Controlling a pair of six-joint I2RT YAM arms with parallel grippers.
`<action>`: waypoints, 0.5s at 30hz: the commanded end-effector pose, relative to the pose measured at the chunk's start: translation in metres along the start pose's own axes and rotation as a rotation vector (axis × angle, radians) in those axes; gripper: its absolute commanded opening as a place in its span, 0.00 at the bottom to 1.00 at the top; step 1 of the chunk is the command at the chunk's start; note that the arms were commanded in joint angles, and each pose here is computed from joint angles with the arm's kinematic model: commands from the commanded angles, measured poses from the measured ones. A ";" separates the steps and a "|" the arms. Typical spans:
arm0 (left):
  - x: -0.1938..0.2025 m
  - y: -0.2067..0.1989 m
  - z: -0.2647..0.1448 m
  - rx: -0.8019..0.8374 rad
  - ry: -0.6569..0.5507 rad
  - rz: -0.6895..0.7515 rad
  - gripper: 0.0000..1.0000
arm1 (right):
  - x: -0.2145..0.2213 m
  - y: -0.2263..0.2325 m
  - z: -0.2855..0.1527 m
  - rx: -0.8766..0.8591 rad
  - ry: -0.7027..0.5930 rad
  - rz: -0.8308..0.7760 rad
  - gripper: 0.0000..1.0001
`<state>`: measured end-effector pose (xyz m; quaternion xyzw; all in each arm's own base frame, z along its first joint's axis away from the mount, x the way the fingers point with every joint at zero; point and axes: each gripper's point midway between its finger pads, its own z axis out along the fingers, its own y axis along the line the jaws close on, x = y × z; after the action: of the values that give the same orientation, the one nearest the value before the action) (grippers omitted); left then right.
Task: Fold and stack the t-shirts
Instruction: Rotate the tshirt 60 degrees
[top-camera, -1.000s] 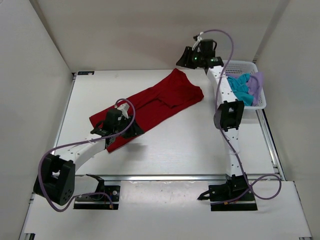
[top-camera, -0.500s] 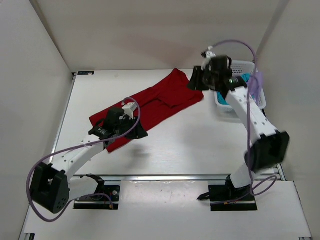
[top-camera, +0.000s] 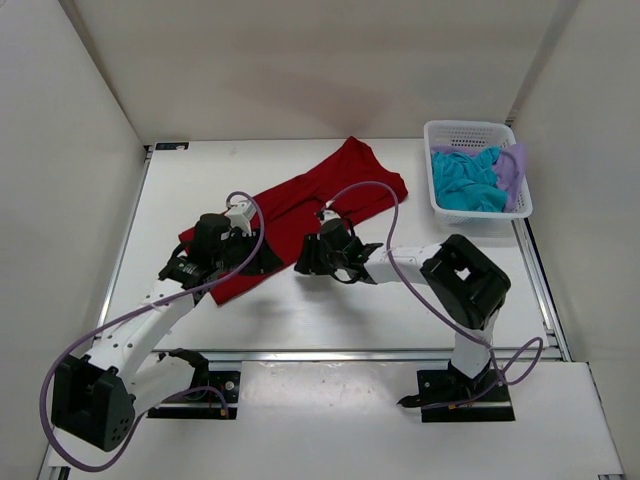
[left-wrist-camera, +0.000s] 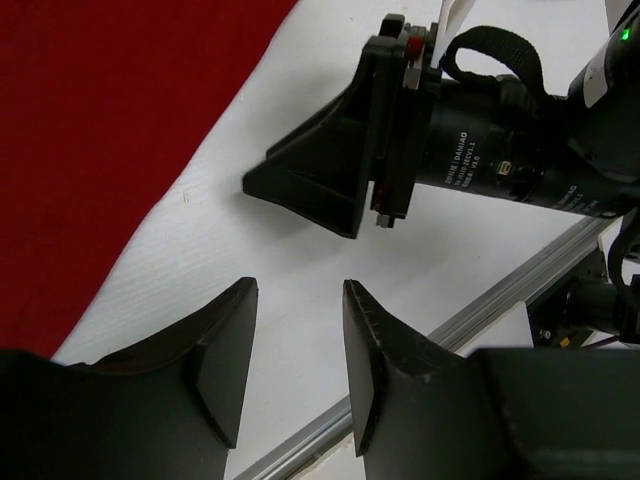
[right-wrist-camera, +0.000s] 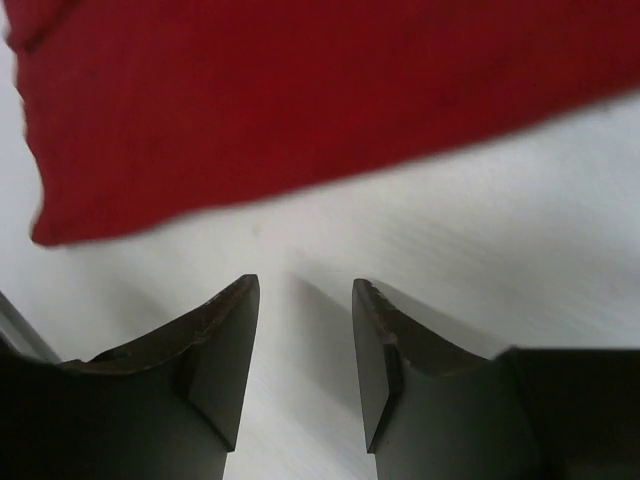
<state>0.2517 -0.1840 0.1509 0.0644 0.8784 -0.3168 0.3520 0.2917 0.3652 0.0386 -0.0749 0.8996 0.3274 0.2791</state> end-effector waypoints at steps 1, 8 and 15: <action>-0.006 -0.001 -0.008 0.002 -0.025 0.017 0.50 | -0.049 0.025 0.019 -0.006 -0.207 0.056 0.42; -0.006 0.010 -0.005 -0.030 -0.028 0.001 0.47 | -0.035 0.004 0.053 0.058 -0.122 0.111 0.28; -0.003 0.010 0.001 -0.026 -0.018 -0.017 0.46 | -0.036 -0.024 0.021 0.089 -0.136 0.141 0.00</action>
<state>0.2571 -0.1752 0.1479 0.0486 0.8816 -0.3088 0.3537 0.3361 0.3893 0.0246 0.0014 0.8938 0.3287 0.3049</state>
